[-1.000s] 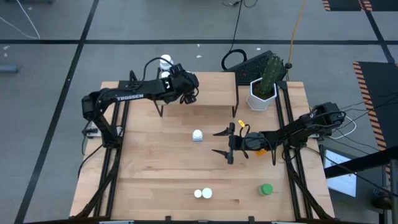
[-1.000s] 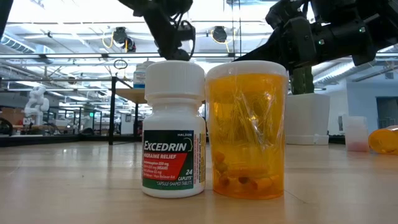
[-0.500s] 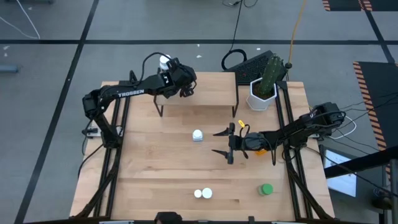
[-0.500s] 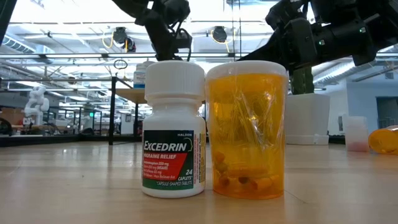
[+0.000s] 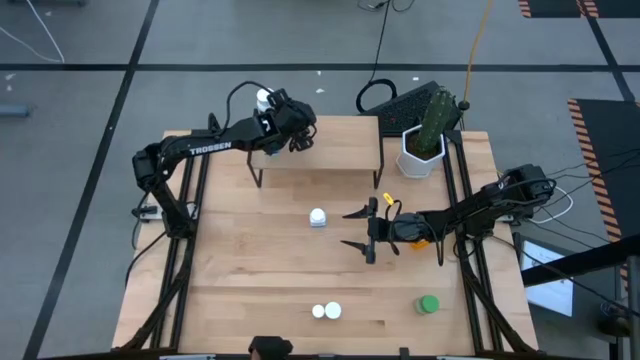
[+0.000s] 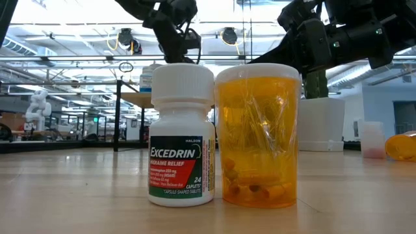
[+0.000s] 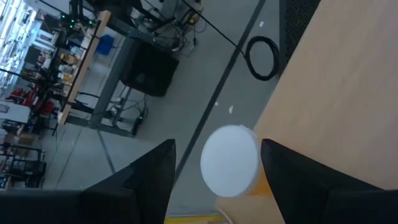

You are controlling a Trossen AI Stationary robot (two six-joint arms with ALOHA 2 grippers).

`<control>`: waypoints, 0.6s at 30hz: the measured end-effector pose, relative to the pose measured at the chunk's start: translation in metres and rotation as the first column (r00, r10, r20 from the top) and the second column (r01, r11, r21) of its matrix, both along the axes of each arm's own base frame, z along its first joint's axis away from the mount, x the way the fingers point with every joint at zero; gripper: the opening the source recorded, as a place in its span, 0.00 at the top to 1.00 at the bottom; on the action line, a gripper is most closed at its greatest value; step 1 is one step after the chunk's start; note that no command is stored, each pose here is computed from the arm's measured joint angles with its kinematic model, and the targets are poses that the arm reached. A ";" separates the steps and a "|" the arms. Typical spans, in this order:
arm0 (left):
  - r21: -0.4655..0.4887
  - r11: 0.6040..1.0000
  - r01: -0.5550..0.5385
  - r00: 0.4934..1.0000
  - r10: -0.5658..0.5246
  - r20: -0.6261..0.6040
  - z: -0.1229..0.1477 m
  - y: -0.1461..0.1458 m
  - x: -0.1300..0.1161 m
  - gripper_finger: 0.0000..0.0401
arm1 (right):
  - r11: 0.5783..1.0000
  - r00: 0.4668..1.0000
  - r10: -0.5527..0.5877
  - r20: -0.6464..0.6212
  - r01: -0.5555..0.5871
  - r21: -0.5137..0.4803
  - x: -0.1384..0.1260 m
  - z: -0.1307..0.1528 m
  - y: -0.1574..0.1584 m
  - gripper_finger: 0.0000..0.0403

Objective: Pick and place medicine bottles onto shelf by color
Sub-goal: Put the top left orange pill bottle on the shelf, then put the white blue pill bottle on the shelf

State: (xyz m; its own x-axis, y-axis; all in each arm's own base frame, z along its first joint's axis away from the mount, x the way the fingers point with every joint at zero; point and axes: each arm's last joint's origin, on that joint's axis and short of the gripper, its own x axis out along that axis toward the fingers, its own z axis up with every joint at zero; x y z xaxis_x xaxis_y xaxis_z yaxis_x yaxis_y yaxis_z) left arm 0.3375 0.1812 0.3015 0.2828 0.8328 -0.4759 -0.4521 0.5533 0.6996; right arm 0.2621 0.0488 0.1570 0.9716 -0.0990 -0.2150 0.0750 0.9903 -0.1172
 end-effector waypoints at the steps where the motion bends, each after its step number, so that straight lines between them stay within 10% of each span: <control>1: 0.001 1.000 0.001 1.000 -0.001 0.002 0.000 0.000 0.000 0.40 | 1.000 1.000 0.000 0.000 0.000 0.000 0.000 0.000 0.000 0.19; 13: -0.017 0.974 0.224 0.975 -0.224 0.006 0.010 -0.078 0.021 0.40 | 1.000 1.000 0.000 0.000 0.000 0.001 0.000 0.000 0.000 0.19; 18: -0.333 0.827 0.453 0.891 -0.430 0.145 0.005 -0.128 0.019 0.40 | 1.000 1.000 0.000 0.001 0.000 0.003 0.000 0.000 0.000 0.19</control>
State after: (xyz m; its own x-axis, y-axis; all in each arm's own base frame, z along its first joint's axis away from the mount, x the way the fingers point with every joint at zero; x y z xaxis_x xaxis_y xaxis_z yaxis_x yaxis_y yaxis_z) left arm 0.3569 0.0536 0.3068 0.6180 0.3945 -0.6800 -0.1359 0.9056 0.4019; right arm 0.2621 0.0488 0.1570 0.9717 -0.0984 -0.2145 0.0752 0.9907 -0.1137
